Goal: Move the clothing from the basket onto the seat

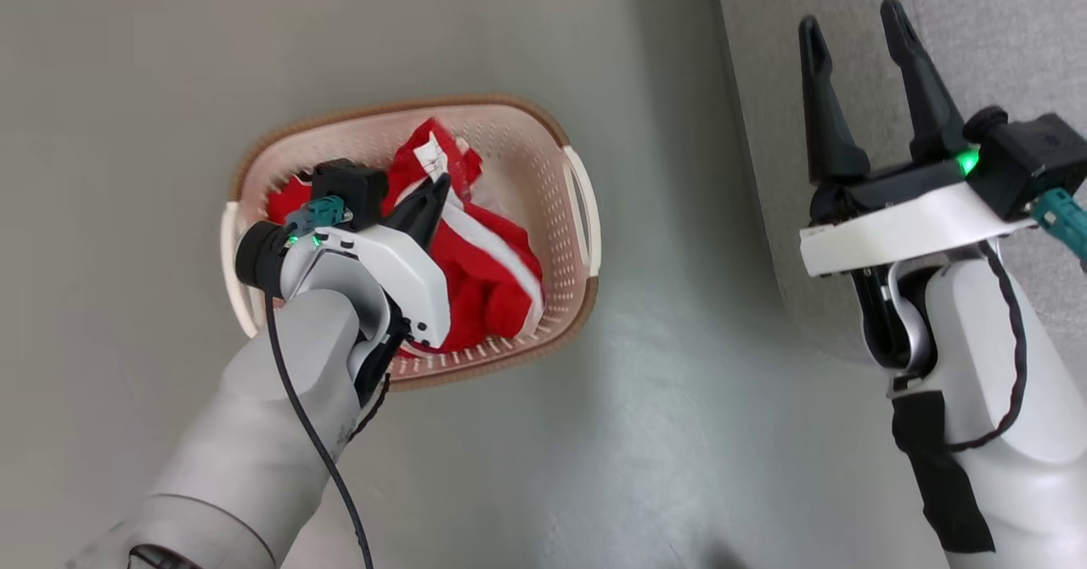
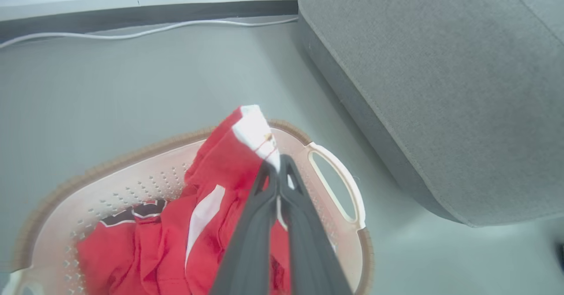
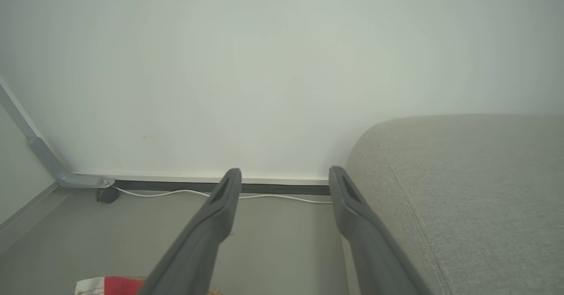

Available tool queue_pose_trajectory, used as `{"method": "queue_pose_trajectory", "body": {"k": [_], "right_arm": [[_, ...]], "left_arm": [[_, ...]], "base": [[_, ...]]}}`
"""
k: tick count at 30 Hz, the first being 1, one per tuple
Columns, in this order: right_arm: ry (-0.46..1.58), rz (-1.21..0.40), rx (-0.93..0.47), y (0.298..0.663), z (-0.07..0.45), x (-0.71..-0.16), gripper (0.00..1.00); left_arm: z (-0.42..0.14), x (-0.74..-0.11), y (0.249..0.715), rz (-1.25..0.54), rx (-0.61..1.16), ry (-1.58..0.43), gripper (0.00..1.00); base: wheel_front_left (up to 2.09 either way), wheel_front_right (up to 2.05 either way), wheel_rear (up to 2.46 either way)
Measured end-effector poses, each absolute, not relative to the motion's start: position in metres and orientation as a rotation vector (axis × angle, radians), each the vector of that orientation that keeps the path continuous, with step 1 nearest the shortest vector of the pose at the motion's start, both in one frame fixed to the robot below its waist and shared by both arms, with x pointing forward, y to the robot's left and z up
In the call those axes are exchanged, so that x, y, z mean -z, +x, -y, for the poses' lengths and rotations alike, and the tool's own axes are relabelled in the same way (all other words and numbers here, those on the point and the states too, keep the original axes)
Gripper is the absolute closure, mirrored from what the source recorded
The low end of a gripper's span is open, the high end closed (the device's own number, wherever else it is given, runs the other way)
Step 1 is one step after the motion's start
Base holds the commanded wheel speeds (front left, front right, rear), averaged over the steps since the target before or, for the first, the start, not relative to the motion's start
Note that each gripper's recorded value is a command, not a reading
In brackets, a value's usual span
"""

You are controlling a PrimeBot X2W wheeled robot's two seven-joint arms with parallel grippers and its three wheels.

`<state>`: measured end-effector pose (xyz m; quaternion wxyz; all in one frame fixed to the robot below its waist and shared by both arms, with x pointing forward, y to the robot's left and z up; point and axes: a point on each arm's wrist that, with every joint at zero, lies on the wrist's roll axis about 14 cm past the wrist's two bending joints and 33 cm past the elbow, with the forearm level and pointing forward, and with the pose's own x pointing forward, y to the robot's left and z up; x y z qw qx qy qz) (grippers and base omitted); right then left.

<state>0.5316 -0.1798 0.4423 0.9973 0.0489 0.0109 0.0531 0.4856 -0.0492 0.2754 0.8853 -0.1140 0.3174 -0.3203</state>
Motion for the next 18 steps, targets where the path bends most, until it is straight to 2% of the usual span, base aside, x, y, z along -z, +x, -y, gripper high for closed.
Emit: {"method": "queue_pose_trajectory", "body": {"k": [18], "right_arm": [[0.134, 0.03, -0.102, 0.461, 0.173, -0.493, 0.0]], "left_arm": [[0.003, -0.436, 0.467, -0.251, 0.598, -0.227, 1.0]], "base": [[0.0, 0.0, 0.0]]}}
